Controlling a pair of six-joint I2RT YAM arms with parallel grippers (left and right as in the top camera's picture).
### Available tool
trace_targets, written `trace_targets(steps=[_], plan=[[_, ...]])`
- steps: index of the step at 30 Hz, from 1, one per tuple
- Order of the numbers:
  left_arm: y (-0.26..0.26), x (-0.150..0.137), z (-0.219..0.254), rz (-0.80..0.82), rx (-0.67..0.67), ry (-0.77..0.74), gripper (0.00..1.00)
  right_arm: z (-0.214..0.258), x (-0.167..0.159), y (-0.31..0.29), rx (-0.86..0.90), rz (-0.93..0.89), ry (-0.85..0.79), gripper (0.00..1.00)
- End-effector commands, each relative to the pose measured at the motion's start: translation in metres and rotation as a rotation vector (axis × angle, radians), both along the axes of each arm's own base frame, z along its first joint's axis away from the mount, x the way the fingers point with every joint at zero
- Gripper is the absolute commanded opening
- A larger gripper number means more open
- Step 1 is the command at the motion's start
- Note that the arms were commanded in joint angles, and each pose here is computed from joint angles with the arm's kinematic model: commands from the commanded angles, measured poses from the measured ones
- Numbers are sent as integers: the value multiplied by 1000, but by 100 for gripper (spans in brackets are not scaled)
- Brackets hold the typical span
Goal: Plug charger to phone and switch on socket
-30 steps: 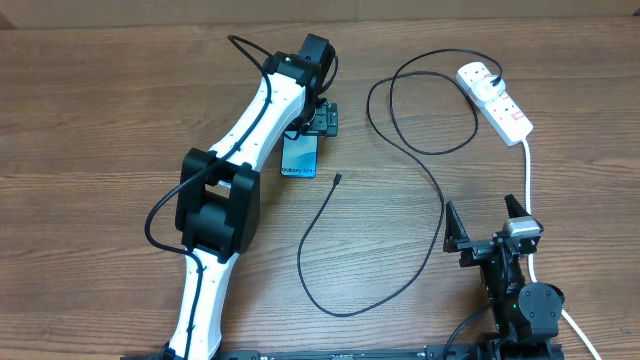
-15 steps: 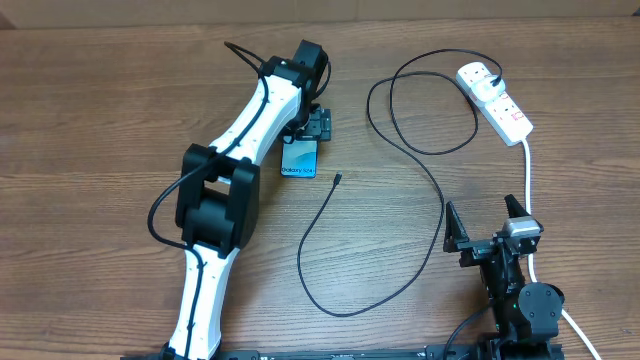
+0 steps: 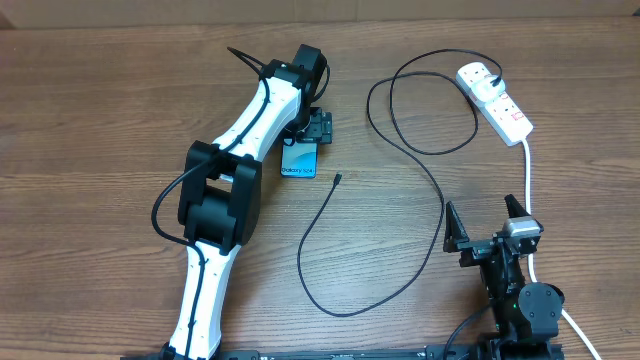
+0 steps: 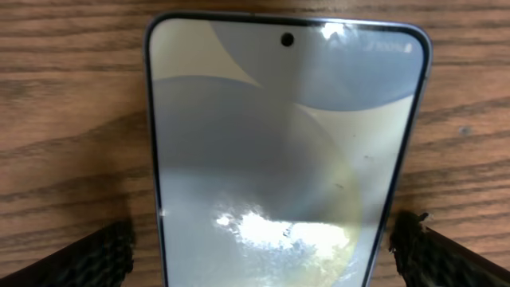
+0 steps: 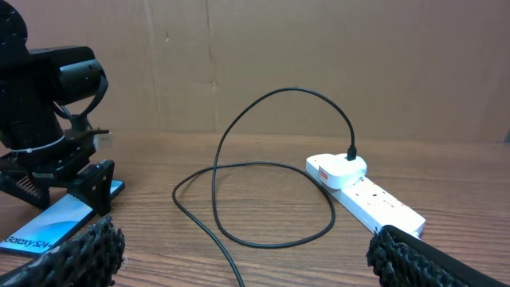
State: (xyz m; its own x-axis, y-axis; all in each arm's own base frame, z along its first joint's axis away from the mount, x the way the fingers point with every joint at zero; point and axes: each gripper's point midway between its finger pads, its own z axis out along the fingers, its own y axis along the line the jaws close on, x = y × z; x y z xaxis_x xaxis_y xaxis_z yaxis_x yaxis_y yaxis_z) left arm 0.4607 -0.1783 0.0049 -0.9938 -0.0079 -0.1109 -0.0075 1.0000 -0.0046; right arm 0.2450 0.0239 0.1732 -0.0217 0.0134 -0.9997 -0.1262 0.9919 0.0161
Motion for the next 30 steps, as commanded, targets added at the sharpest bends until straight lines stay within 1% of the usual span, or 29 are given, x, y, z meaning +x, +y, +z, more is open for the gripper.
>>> trace_targets(steps=[1,5,11,13,17,22,24,26,30], plan=[[-4,-7,-13,-35,-9,41,100,-2,0,1,-1,2,-1,100],[2,-6,-13,-13,27,28,100,-2,0,1,-1,2,-1,100],[4,-7,-14,-9,33,35,100,-2,0,1,-1,2,-1,100],[5,-8,-15,-10,37,39,95,-2,0,1,-1,2,-1,100],[6,-9,-16,-8,40,42,95,-2,0,1,-1,2,-1,100],[6,-9,-16,-8,40,43,92,-2,0,1,-1,2,-1,100],[6,-10,-17,-8,41,43,89,-2,0,1,-1,2,-1,100],[6,-10,-17,-8,41,45,89,-2,0,1,-1,2,0,100],[8,-14,-21,-8,46,56,94,-2,0,1,-1,2,-1,100]])
